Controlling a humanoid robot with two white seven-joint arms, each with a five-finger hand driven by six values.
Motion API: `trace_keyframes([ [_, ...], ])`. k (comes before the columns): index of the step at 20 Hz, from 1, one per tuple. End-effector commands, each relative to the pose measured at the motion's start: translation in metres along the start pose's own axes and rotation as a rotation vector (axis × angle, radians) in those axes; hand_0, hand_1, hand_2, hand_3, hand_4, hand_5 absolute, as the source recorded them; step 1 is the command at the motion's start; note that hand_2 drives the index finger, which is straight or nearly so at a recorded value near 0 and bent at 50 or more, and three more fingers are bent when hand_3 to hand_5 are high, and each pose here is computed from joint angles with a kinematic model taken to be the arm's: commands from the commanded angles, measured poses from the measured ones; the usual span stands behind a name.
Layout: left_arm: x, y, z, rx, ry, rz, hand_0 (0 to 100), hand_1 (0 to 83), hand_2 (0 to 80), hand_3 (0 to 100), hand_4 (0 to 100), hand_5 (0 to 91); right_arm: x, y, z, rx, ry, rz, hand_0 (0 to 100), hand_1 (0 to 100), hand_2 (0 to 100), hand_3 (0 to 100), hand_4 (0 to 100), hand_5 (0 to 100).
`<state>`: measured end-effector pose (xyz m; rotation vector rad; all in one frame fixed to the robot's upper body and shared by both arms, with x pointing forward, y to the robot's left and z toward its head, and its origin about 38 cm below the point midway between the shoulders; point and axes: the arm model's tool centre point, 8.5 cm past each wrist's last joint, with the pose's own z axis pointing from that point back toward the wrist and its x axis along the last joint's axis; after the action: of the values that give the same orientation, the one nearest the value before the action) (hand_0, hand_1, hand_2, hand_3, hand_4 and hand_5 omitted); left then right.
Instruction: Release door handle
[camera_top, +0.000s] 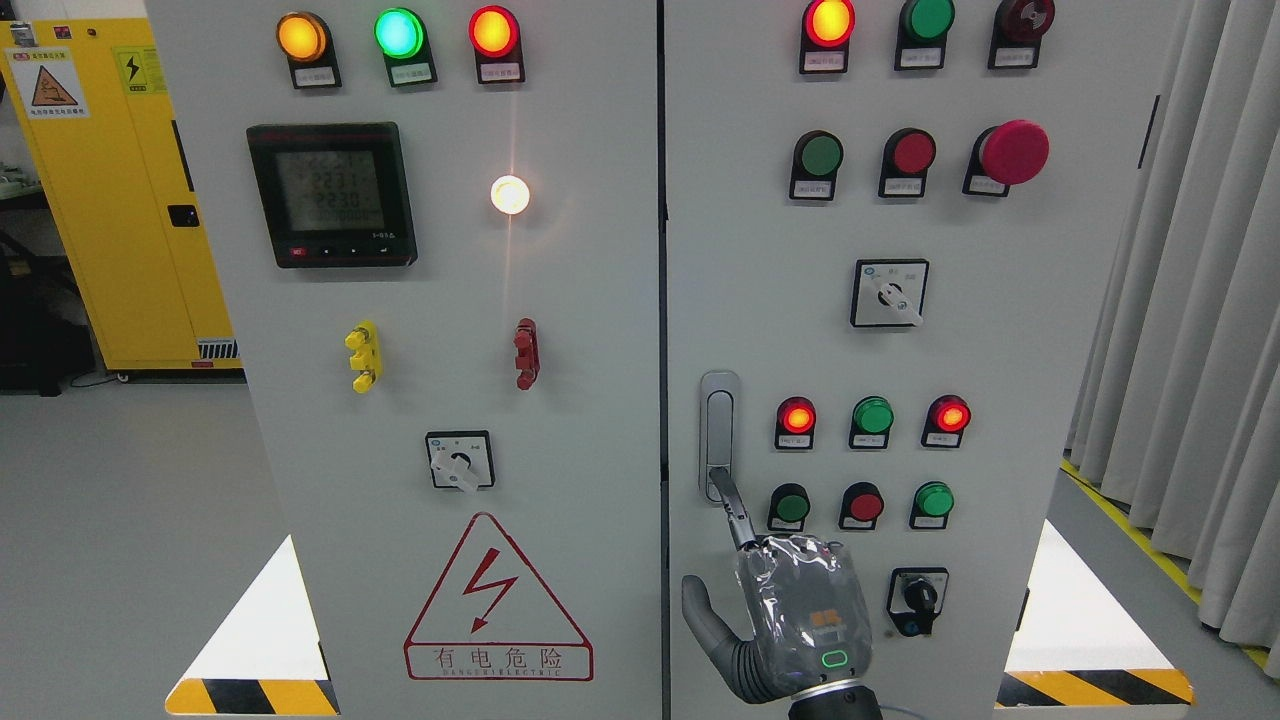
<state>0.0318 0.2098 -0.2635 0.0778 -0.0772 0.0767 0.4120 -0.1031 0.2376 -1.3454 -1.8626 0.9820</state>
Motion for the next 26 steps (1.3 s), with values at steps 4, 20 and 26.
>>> trace_keyframes([
  [4, 0.0043, -0.0007, -0.0003, -0.002, -0.013, 0.001, 12, 55.6, 0.0, 0, 0, 0.0, -0.0025, 0.0043, 0.0008, 0.015, 0.015, 0.001, 56, 38, 0, 100, 100, 100],
  [20, 0.0043, -0.0007, -0.0003, -0.002, -0.013, 0.001, 12, 55.6, 0.0, 0, 0, 0.0, -0.0027, 0.0063, 0.0013, 0.04, 0.021, 0.002, 56, 38, 0, 100, 100, 100],
  [26, 0.0043, -0.0007, -0.0003, -0.002, -0.013, 0.001, 12, 55.6, 0.0, 0, 0, 0.0, -0.0018, 0.0068, 0.0017, 0.043, 0.021, 0.0, 57, 39, 0, 100, 100, 100],
])
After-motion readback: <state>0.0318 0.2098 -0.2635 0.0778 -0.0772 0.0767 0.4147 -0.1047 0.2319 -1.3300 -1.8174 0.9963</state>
